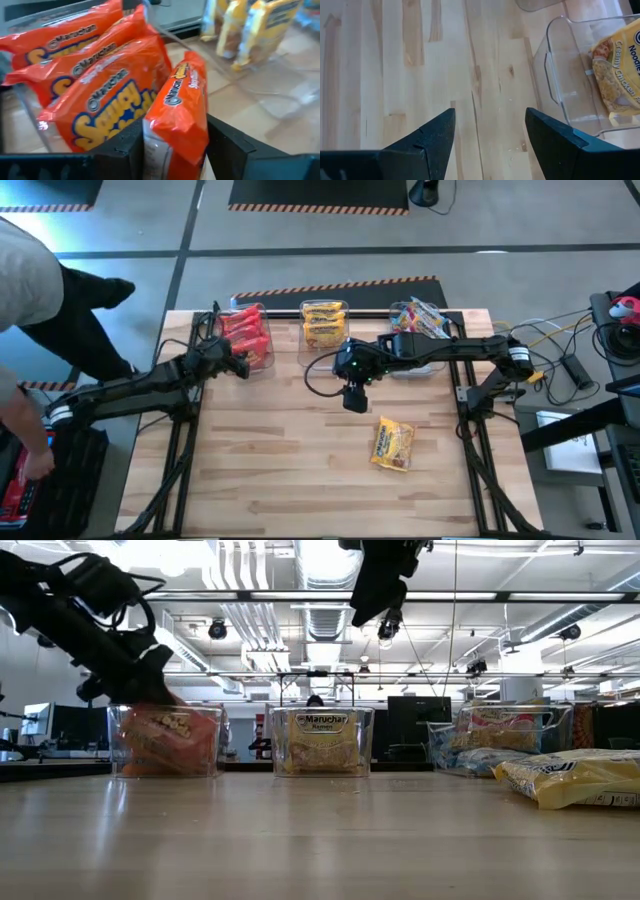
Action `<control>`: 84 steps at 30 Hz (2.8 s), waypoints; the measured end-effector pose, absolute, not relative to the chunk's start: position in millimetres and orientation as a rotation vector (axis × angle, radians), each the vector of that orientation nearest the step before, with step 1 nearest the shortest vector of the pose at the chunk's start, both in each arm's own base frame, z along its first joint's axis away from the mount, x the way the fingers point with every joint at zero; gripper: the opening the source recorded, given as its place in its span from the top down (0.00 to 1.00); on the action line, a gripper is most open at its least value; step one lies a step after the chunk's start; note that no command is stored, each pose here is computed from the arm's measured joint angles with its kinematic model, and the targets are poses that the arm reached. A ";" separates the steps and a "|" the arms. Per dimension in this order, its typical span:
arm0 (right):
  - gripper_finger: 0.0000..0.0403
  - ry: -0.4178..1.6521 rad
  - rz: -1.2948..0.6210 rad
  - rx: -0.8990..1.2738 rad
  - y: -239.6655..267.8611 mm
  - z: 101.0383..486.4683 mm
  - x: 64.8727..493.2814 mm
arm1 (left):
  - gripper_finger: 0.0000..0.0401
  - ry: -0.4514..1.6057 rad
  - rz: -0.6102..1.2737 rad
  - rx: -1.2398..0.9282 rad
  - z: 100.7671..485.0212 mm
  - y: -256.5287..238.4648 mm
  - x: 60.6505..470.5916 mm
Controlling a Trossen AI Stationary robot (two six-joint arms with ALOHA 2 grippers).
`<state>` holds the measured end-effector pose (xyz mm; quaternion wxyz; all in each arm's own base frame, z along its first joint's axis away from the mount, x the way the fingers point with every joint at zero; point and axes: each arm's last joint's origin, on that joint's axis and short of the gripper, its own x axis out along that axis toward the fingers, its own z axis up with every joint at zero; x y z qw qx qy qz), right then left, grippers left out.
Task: Sort Maruchan noodles
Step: Put the orange noodle pack into the left transparent bin, then put the yellow noodle pack into the middle transparent bin
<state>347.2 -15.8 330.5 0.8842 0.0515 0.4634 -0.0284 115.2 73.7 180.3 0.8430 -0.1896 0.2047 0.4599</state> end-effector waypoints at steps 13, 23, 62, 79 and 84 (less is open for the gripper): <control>0.43 0.978 -0.075 0.137 -16.0 329.7 346.1 | 0.43 0.447 1.184 -0.296 193.6 80.2 115.2; 0.43 1.123 -0.160 0.268 -13.2 322.3 333.6 | 0.40 0.345 1.068 -0.340 237.4 84.6 129.1; 0.43 1.573 0.290 0.041 68.2 188.8 276.3 | 0.40 0.188 0.403 -0.587 246.2 48.1 215.5; 0.43 1.490 0.155 -0.237 67.4 169.8 272.4 | 0.40 0.167 0.422 -0.588 247.7 48.8 215.4; 0.43 1.367 0.000 -0.213 53.7 170.6 286.7 | 0.40 0.161 0.441 -0.583 247.8 49.4 215.1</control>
